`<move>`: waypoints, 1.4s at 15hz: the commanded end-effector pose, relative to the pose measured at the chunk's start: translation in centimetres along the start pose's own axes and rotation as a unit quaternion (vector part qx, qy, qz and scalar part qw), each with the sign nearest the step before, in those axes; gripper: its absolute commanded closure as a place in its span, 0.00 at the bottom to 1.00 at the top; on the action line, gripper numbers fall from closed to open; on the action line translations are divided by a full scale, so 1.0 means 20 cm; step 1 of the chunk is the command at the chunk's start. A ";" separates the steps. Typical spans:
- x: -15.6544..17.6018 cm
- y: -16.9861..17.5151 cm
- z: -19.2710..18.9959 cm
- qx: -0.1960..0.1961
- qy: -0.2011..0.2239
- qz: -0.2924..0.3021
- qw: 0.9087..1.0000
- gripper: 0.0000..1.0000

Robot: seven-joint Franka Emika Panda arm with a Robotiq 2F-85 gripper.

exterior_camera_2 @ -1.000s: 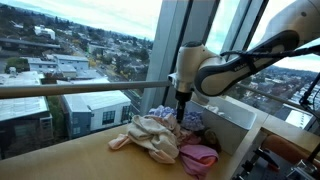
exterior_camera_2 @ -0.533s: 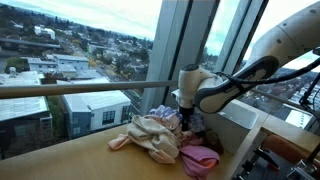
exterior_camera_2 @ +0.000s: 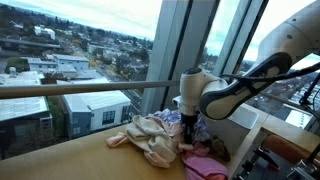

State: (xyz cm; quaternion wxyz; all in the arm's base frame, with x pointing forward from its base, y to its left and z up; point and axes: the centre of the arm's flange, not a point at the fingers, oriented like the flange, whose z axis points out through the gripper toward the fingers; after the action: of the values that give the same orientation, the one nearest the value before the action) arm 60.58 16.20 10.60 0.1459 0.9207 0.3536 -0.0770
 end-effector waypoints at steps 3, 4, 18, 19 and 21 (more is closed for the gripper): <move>-0.16 -0.47 -0.47 0.037 0.028 0.006 0.999 0.84; -0.17 -0.51 -0.58 0.040 0.039 0.014 0.998 0.92; -0.77 0.58 -1.84 -0.068 0.214 0.265 0.938 0.94; -0.85 0.67 -1.92 -0.076 0.221 0.283 0.930 0.94; -1.03 0.85 -2.08 -0.088 0.233 0.316 0.916 0.94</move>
State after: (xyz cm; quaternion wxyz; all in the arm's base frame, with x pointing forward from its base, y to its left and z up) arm 58.47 8.49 52.33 0.1400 0.9642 0.1133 0.1946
